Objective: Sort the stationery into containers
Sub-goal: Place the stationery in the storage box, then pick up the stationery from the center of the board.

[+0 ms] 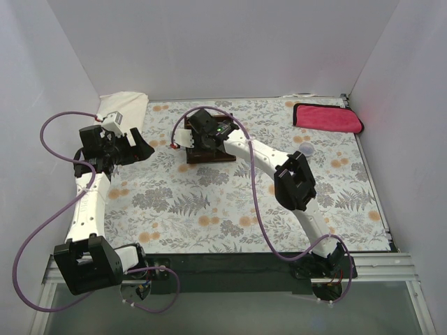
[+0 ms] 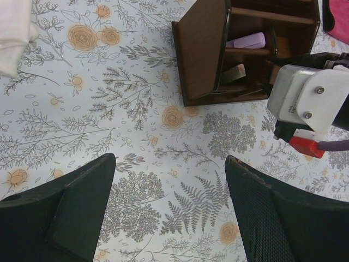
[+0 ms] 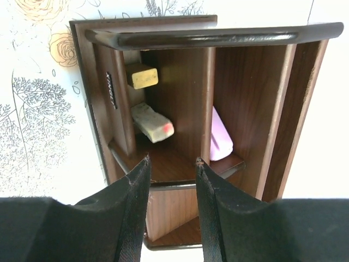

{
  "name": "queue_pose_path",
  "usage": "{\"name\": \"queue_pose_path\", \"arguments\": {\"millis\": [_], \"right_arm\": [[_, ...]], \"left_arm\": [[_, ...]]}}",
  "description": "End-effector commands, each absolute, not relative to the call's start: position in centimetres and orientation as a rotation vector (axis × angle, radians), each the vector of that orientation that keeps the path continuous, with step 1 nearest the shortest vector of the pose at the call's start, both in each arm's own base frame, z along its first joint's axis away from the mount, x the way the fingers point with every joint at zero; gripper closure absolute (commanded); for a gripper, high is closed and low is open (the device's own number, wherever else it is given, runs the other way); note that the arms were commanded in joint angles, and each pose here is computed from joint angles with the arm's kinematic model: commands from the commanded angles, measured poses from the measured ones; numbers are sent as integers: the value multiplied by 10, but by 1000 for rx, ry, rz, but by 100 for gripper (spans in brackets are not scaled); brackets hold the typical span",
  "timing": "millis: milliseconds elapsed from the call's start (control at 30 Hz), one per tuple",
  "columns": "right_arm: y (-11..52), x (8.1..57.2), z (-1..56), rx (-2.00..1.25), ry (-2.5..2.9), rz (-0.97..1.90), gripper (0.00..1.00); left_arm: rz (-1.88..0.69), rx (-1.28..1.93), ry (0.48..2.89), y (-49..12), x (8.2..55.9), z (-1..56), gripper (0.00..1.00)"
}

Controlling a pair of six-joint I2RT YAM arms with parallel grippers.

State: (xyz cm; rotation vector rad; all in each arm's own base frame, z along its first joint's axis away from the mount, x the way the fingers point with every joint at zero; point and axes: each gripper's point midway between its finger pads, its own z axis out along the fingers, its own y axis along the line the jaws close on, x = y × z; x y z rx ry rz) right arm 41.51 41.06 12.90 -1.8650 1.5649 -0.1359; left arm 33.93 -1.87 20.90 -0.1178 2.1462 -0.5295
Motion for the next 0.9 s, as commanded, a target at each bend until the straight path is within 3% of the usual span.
{"name": "queue_pose_path", "arguments": {"millis": [0, 133, 267, 400, 567, 667, 700, 800, 867], "right_arm": [[403, 416, 182, -1750, 1555, -167, 57], [383, 437, 232, -1452, 1682, -74, 57], [303, 481, 273, -1058, 1862, 96, 57], [218, 494, 247, -811, 2098, 303, 58], [144, 471, 188, -772, 2329, 400, 64], [111, 475, 178, -619, 2403, 400, 49], [106, 475, 176, -591, 2419, 405, 34], [94, 471, 163, -545, 2474, 379, 2], [92, 469, 156, -519, 2500, 377, 2]], "left_arm": [[-538, -96, 2097, -21, 334, 224, 20], [-535, -87, 2091, -22, 334, 226, 20], [-550, -99, 2091, -22, 336, 228, 21], [-564, -99, 2087, -23, 342, 229, 21], [-564, -51, 2083, -29, 348, 233, 21], [-574, -33, 2090, -33, 350, 230, 21], [-580, -29, 2093, -34, 350, 228, 21], [-592, -32, 2099, -36, 351, 225, 21], [-604, -31, 2100, -39, 350, 225, 21]]}}
